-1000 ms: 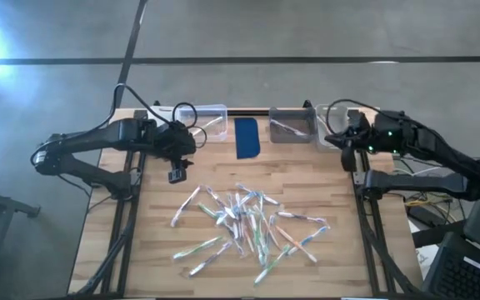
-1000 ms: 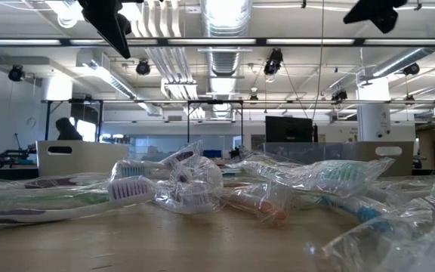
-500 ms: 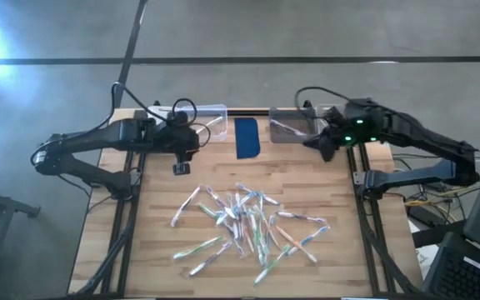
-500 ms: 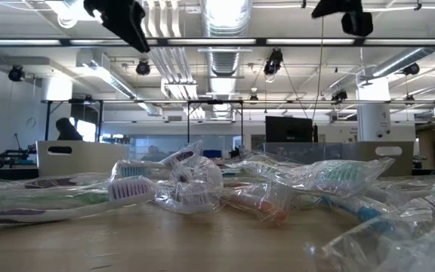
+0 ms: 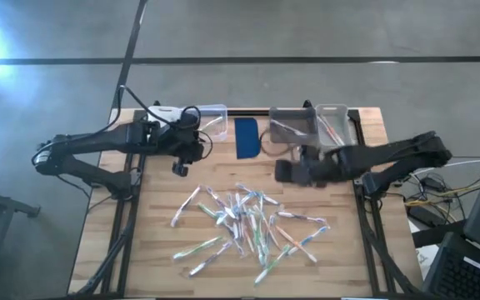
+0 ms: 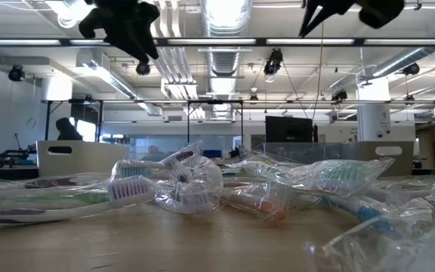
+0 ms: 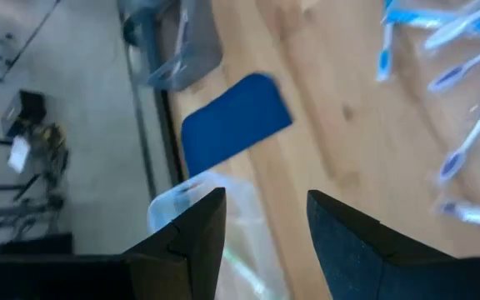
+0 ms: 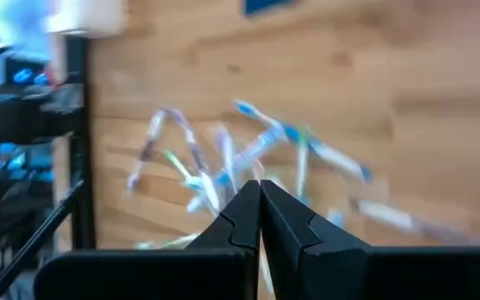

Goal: Pick & Place Toothbrushes
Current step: Put the purple toothbrush into the black bin

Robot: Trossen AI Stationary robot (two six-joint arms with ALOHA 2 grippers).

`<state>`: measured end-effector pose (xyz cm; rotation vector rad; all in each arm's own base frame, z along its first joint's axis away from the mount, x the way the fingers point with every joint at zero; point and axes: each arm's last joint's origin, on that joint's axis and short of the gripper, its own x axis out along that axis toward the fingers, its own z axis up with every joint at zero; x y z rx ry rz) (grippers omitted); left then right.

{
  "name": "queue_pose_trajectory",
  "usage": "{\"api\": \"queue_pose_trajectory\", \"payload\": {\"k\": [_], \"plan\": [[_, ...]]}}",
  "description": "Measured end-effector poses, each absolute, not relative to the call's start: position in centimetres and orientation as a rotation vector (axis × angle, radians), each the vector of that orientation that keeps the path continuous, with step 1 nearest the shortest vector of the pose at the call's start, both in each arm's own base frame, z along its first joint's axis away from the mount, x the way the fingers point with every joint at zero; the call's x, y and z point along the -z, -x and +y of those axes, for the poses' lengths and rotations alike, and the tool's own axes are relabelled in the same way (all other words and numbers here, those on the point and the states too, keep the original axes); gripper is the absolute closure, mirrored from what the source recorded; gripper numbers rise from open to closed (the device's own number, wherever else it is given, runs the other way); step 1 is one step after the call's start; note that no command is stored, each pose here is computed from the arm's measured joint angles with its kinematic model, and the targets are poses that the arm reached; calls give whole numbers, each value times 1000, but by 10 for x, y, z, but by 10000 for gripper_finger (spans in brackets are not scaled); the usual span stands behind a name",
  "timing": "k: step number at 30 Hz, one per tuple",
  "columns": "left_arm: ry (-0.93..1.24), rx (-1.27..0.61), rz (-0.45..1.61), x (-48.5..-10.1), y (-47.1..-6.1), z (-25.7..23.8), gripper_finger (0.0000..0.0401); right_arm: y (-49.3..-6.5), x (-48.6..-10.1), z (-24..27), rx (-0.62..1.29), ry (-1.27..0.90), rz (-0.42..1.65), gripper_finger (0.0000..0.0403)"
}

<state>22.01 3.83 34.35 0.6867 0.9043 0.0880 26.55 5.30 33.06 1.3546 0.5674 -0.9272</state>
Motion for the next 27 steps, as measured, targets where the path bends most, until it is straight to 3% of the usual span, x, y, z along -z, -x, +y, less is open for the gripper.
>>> {"api": "queue_pose_trajectory", "payload": {"k": [6, 9, 18, 27], "plan": [[-626, 70, 873, -331, -222, 34, 227, -267, -317, 102, 1260, -1413, 659, 394], [-626, 123, 868, -326, -222, 33, 227, -277, -314, 116, 1296, -1431, 798, 394], [-660, 159, 878, -321, -221, 32, 227, -296, -307, 136, 1259, -1385, 930, 394], [-650, 159, 880, -321, -221, 32, 227, -303, -280, 142, 1373, -1392, 1015, 394]]}}
